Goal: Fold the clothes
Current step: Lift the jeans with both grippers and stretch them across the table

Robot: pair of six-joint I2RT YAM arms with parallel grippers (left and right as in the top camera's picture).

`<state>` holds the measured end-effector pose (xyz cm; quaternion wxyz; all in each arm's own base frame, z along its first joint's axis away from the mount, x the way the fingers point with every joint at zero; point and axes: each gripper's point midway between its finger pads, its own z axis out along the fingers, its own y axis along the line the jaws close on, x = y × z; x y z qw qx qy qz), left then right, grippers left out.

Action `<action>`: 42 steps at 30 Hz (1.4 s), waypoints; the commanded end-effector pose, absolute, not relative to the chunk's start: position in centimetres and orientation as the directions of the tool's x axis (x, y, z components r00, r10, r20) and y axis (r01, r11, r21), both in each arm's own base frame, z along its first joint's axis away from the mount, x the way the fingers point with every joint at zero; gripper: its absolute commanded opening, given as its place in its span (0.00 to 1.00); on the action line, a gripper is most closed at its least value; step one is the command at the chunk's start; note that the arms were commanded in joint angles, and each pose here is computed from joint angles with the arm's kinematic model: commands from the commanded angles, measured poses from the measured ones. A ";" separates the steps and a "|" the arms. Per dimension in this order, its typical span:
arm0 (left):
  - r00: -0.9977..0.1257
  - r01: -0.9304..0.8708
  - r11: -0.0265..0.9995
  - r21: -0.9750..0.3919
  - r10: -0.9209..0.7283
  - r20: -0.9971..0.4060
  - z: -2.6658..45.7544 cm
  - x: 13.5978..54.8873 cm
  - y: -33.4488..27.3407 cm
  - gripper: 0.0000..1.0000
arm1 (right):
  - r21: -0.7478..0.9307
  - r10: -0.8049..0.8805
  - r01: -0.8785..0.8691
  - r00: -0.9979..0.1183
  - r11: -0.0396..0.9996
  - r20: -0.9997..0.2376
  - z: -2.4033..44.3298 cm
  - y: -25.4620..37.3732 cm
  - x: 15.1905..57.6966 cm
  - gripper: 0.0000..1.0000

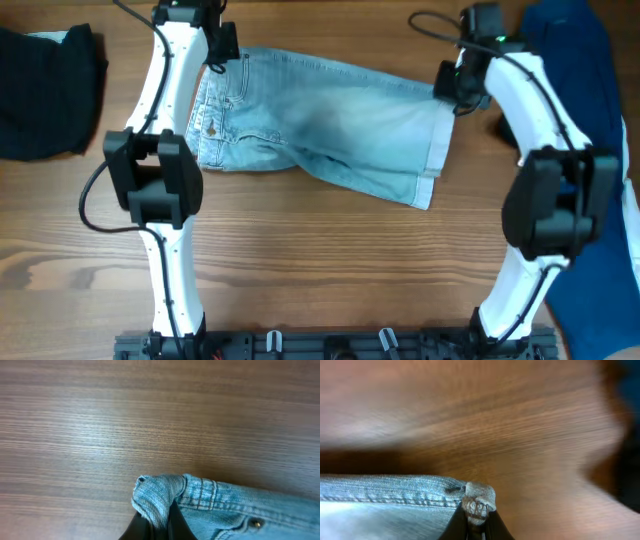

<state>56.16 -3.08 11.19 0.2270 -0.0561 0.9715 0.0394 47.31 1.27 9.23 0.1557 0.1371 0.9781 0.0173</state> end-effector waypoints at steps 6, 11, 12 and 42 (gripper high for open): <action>-0.708 -0.175 0.984 0.018 -0.113 -0.697 27.2 54.3 -1.5 0.04 | 0.083 0.260 0.259 -0.788 0.962 -0.558 23.6 -1.9 47.0 0.04; -0.571 -0.174 0.984 -0.030 -0.125 -0.811 35.1 52.3 -1.3 0.04 | 0.110 0.242 0.230 -0.687 0.967 -0.685 31.1 -1.9 45.3 0.04; -0.542 -0.172 0.984 -0.039 -0.128 -0.831 36.6 51.8 -1.3 0.04 | 0.116 0.240 0.225 -0.665 0.967 -0.708 32.6 -1.9 44.9 0.04; -0.303 -0.132 0.989 -0.060 -0.098 -0.948 52.0 32.6 0.4 0.04 | 0.109 0.167 0.176 -0.362 0.978 -0.917 48.2 -2.3 26.8 0.04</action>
